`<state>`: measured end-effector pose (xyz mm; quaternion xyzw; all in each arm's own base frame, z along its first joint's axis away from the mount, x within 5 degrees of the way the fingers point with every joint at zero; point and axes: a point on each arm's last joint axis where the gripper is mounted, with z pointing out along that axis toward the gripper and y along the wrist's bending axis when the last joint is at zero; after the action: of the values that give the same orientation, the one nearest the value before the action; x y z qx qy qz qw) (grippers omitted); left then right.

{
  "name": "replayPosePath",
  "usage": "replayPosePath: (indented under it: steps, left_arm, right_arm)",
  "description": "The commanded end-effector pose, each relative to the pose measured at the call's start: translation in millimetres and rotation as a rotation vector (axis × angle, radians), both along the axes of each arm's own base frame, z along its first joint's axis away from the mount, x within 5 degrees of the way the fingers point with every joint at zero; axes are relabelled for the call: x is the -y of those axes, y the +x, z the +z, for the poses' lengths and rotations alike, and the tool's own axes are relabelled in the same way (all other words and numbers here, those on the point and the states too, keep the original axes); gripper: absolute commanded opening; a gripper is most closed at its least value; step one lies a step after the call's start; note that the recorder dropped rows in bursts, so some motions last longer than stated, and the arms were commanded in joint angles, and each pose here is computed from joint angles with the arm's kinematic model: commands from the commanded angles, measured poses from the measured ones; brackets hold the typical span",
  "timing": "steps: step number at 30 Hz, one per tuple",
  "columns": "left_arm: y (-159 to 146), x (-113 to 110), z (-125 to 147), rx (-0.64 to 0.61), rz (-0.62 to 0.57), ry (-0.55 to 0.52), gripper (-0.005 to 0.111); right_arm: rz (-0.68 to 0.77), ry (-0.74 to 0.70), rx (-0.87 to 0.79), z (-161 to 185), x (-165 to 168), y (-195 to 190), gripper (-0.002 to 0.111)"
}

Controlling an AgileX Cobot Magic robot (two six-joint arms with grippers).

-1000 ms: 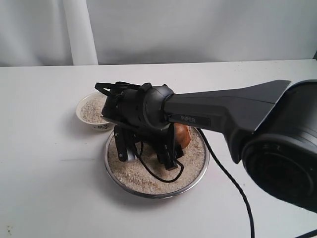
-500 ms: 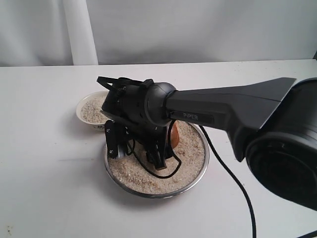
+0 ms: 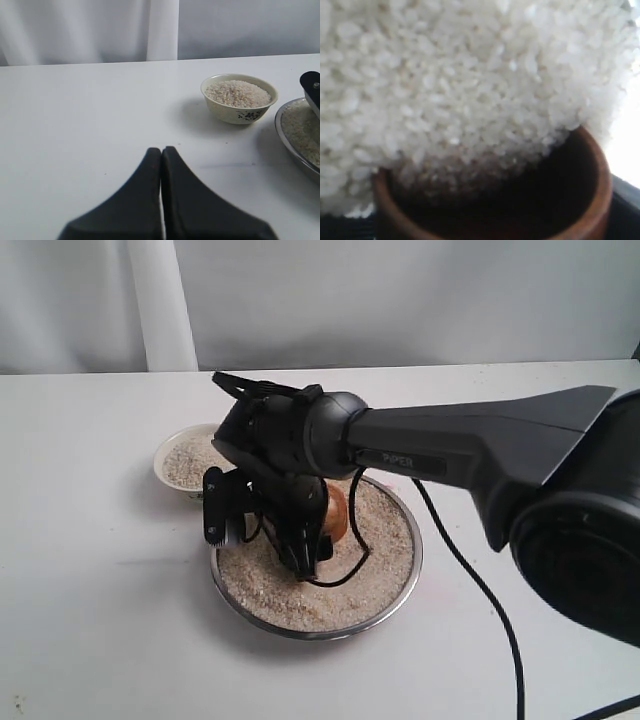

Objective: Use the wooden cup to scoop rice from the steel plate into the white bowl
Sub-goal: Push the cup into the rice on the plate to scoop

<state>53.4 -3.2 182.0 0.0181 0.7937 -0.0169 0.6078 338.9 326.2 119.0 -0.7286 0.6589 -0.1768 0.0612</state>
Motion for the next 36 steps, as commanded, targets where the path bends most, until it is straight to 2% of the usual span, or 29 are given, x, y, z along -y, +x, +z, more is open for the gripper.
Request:
replayPosePath:
  steps: [1,9,13,17,26,36]
  left_arm:
    - [0,0,0,0.004,-0.005,-0.004,0.000]
    - [0,0,0,0.005,-0.006,0.000,0.000]
    - [0,0,0,0.005,-0.006,0.000,0.000]
    - [0,0,0,0.005,-0.006,0.000,0.000]
    - [0,0,0,0.004,-0.005,-0.002,0.000]
    - [0,0,0,0.005,-0.006,0.000,0.000]
  right_arm:
    - [-0.110,0.116,-0.108,-20,4,4,0.000]
    - [-0.160,0.252,-0.131,4,10,13,0.000]
    - [-0.177,0.288,-0.133,5,20,12,0.000]
    - [-0.199,0.392,-0.140,0,36,8,0.000]
    - [-0.248,0.583,-0.076,-1,64,1,0.000]
    - [-0.254,0.712,0.038,35,64,2,0.000]
